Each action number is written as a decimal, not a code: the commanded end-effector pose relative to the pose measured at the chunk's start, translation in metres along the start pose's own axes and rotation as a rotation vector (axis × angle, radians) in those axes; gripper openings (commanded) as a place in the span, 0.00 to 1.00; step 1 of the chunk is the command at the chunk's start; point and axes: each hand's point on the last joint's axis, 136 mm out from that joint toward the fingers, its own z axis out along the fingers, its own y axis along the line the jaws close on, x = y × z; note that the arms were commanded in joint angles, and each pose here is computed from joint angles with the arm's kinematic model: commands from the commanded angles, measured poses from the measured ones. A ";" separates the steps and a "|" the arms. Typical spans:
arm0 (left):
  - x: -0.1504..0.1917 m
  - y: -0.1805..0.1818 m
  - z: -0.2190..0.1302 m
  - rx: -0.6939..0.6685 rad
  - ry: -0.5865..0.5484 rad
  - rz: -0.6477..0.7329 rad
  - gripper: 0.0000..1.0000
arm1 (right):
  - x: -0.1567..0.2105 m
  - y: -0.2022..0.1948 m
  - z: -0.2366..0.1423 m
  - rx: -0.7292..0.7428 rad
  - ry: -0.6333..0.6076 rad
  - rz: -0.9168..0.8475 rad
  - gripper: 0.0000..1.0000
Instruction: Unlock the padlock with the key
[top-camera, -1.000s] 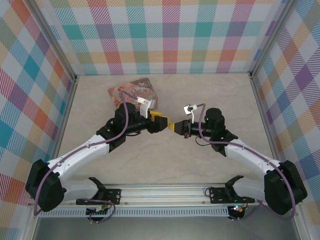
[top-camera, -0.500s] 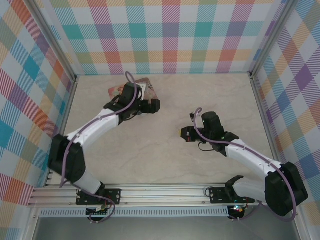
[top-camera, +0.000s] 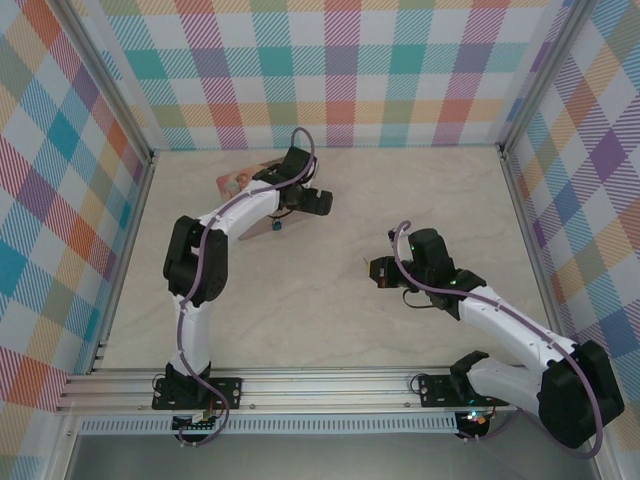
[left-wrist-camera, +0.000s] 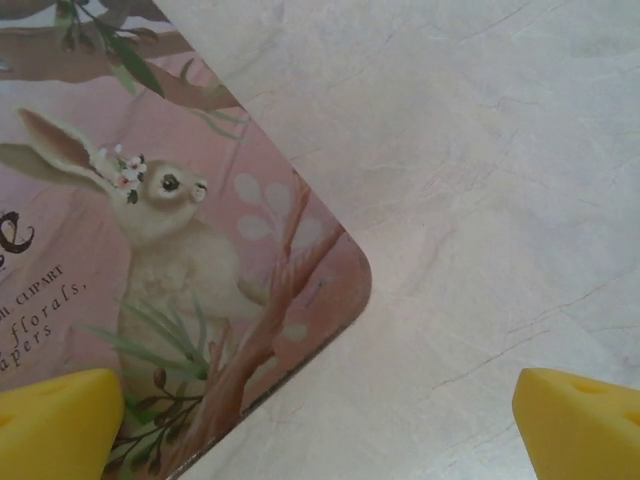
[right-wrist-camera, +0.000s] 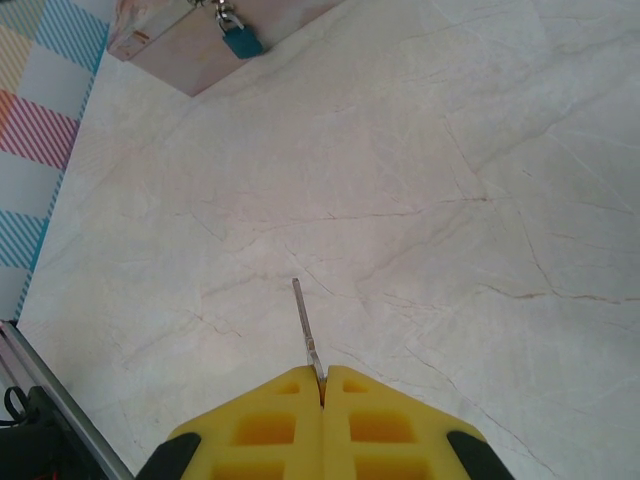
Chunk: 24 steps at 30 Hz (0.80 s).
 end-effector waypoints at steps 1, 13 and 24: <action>-0.004 0.000 0.004 0.000 0.020 0.031 1.00 | 0.006 -0.004 -0.001 0.013 0.010 -0.009 0.03; 0.010 -0.024 0.009 0.055 0.080 0.095 0.99 | 0.005 -0.005 0.003 0.020 0.019 -0.009 0.04; 0.061 -0.074 -0.027 0.138 0.091 0.112 0.98 | 0.003 -0.016 -0.009 0.076 0.020 0.014 0.04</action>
